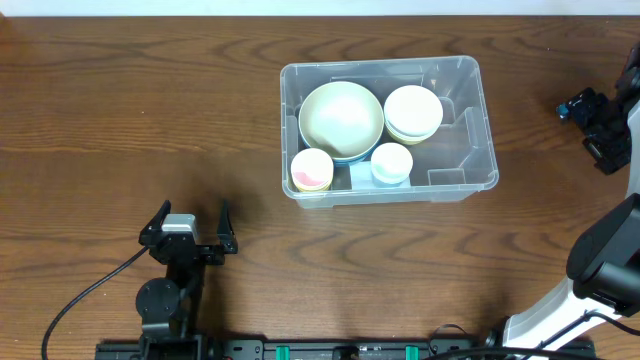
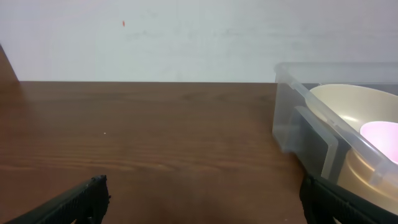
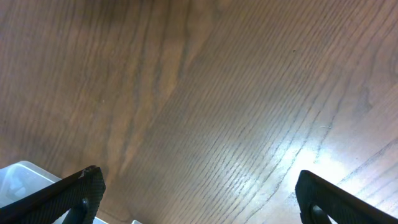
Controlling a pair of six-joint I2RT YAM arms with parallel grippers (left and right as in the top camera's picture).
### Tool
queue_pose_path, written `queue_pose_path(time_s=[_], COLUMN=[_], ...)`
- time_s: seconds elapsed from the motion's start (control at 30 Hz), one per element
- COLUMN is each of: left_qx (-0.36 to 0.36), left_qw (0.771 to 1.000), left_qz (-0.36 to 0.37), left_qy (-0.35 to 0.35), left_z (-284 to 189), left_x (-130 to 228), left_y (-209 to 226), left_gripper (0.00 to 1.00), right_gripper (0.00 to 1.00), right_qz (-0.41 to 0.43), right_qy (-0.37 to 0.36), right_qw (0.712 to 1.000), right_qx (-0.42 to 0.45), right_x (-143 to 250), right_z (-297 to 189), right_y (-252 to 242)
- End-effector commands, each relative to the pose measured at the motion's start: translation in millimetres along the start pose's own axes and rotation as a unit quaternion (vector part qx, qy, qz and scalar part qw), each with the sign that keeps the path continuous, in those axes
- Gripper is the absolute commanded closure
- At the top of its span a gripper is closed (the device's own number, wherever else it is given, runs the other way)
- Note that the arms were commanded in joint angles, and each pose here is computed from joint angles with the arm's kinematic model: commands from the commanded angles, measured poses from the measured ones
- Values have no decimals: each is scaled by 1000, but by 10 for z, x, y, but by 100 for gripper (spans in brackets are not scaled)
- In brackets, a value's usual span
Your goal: Pack container
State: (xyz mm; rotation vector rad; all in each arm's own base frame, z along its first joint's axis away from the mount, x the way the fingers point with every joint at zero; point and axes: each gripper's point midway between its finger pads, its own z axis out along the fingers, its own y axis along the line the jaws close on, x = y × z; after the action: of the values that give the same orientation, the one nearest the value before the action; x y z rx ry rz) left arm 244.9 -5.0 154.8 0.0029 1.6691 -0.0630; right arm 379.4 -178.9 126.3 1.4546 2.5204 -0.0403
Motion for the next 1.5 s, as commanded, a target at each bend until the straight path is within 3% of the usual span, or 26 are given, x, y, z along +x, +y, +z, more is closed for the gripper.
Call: queue_pose_path(time_s=[0.0,1.23,1.47], left_qx=[5,5,5], left_qw=[1000,1000,1000], left_qz=[5,5,5], left_qy=[23,23,23], left_z=[8,8,8], left_x=[156,156,156], left_y=[-8,-8,-8], left_gripper=[2,2,2], right_gripper=[1,1,1], right_qz=[9,7,-22], right_qy=[-3,-4,-58], right_qw=[1000,1000,997], right_qx=[1,0,-52], right_x=[-10,-1,94], right_z=[-23,-32,-619], right_y=[-24,-9,231])
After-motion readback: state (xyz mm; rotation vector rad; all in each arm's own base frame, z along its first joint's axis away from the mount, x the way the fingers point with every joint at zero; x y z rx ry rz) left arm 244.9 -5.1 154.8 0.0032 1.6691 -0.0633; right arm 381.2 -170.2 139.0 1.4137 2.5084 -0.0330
